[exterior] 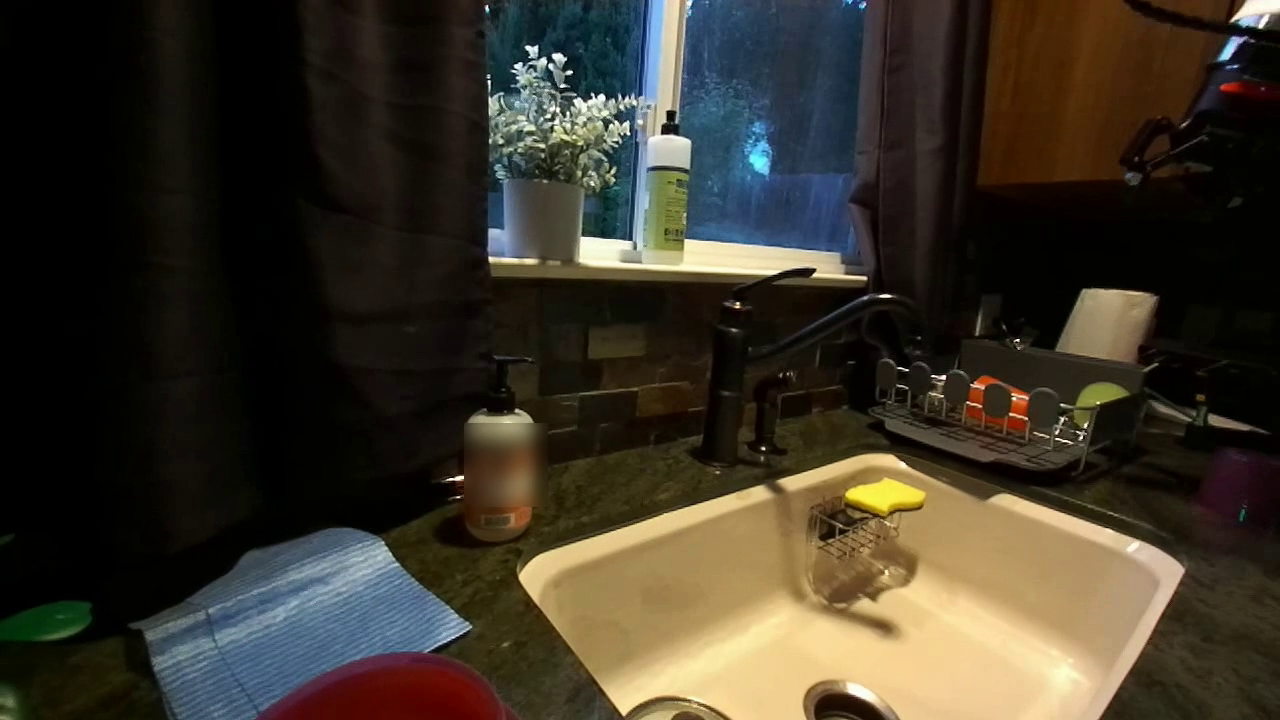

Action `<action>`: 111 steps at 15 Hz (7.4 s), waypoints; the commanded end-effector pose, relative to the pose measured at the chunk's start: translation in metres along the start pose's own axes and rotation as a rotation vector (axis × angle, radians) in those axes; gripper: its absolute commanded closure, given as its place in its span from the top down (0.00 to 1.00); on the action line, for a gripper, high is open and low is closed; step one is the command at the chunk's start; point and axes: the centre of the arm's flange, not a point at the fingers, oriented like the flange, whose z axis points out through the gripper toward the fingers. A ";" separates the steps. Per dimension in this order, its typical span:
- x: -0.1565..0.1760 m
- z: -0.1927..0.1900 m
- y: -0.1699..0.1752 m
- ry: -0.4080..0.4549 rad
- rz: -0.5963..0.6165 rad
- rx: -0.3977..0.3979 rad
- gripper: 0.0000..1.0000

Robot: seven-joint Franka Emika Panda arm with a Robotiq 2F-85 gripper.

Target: Put the cup inside the sink then pour water inside

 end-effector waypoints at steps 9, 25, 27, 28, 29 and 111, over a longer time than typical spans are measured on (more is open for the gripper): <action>0.148 0.084 -0.054 -0.264 0.126 -0.346 1.00; 0.165 0.180 -0.075 -0.356 0.146 -0.499 1.00; 0.168 0.196 -0.091 -0.350 0.130 -0.528 1.00; 0.171 0.204 -0.098 -0.339 0.132 -0.542 1.00; 0.174 0.210 -0.104 -0.319 0.139 -0.555 1.00; -0.072 0.248 -0.211 -0.133 -1.509 -0.290 0.01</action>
